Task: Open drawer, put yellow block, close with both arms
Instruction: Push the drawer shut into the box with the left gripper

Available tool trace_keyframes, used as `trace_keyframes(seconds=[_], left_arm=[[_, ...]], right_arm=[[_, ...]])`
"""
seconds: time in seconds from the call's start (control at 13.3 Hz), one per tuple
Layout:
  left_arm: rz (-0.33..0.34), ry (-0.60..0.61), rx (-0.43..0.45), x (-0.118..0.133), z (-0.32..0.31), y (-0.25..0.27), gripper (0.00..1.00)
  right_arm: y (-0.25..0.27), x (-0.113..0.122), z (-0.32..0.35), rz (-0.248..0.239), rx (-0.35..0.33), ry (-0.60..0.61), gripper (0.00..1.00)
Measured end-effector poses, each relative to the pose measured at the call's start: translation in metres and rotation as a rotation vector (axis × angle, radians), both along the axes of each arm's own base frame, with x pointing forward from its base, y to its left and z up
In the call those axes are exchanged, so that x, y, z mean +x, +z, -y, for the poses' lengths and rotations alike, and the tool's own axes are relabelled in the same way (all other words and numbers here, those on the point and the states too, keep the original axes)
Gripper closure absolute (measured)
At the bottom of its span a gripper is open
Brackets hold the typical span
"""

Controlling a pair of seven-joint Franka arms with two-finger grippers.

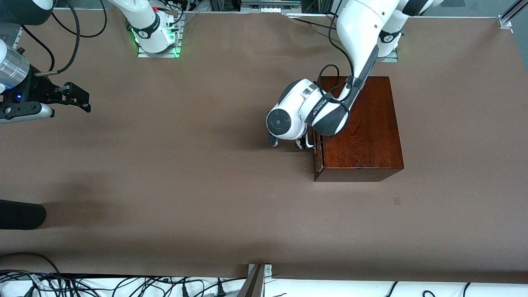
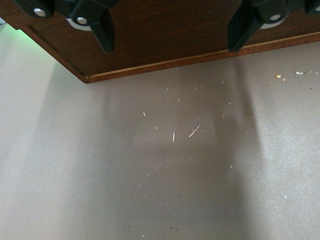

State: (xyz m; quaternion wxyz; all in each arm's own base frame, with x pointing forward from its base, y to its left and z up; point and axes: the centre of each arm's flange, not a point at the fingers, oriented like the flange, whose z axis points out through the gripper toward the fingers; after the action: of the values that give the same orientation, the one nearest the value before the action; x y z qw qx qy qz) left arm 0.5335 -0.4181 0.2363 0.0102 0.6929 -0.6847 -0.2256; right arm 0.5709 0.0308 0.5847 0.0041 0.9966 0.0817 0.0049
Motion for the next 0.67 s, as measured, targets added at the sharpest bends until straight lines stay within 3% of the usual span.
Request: trace_keyframes(seconds=[0.67], left_arm=[[-0.019, 0.019, 0.016, 0.005, -0.012, -0.001, 0.00]], right_arm=[[0.000, 0.000, 0.000, 0.000, 0.000, 0.000, 0.00]])
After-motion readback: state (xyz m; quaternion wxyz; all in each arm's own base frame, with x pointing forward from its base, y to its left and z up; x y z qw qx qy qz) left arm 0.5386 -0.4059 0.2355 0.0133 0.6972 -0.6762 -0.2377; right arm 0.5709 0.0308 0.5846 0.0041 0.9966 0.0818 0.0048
